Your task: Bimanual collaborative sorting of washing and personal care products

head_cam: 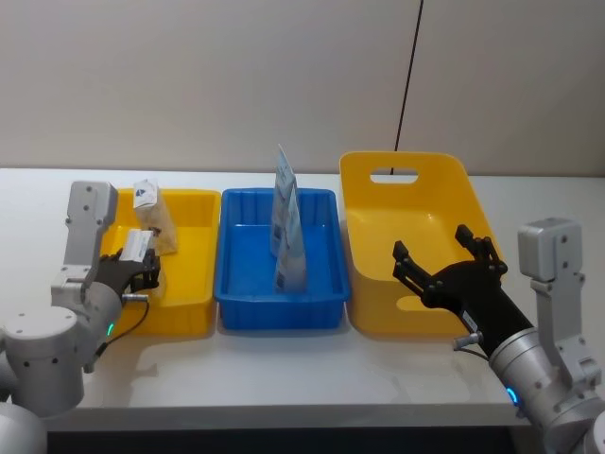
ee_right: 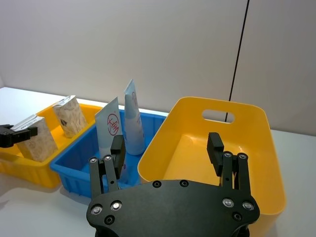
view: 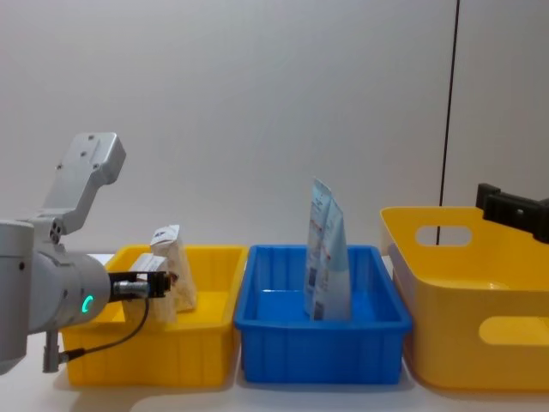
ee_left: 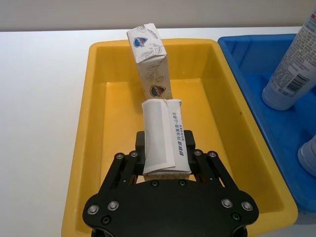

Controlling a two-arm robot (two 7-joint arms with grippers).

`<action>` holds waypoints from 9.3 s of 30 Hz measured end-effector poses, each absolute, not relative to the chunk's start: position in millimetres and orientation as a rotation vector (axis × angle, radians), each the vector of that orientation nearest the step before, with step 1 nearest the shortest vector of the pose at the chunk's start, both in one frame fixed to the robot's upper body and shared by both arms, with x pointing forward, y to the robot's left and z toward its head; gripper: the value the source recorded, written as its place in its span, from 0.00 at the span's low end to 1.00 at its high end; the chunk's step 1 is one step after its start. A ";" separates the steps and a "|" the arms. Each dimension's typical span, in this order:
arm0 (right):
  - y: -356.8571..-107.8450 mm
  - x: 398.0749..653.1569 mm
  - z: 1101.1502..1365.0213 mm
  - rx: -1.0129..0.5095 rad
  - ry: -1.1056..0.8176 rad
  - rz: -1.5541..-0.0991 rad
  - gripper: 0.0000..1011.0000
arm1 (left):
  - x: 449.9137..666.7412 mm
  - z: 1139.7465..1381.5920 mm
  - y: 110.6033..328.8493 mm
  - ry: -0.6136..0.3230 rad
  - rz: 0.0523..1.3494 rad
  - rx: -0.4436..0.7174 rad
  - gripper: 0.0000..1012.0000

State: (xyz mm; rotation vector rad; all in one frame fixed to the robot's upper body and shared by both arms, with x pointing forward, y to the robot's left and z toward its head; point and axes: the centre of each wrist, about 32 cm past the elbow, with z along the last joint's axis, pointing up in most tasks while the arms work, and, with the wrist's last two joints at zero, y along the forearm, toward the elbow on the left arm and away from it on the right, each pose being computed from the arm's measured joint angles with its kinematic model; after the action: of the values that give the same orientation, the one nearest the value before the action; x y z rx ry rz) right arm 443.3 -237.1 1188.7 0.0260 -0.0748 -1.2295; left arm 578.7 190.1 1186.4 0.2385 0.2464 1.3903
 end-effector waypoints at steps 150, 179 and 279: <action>-237.1 443.3 1188.7 0.026 -0.075 -1.229 0.99 | 602.1 1321.2 230.9 -0.358 0.137 0.217 0.38; -239.5 444.8 1189.2 0.030 -0.078 -1.213 0.99 | 604.1 1318.1 232.6 -0.361 0.092 0.204 0.38; -320.2 580.5 1255.0 -0.095 -0.143 -0.259 0.99 | 604.3 1317.4 232.5 -0.361 0.087 0.202 0.38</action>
State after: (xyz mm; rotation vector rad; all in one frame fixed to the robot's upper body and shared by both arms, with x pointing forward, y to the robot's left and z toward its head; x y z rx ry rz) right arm 580.5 -320.2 1255.0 -0.0952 -0.1433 -0.2589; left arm 604.3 232.5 1317.4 0.2016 -0.3608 0.0869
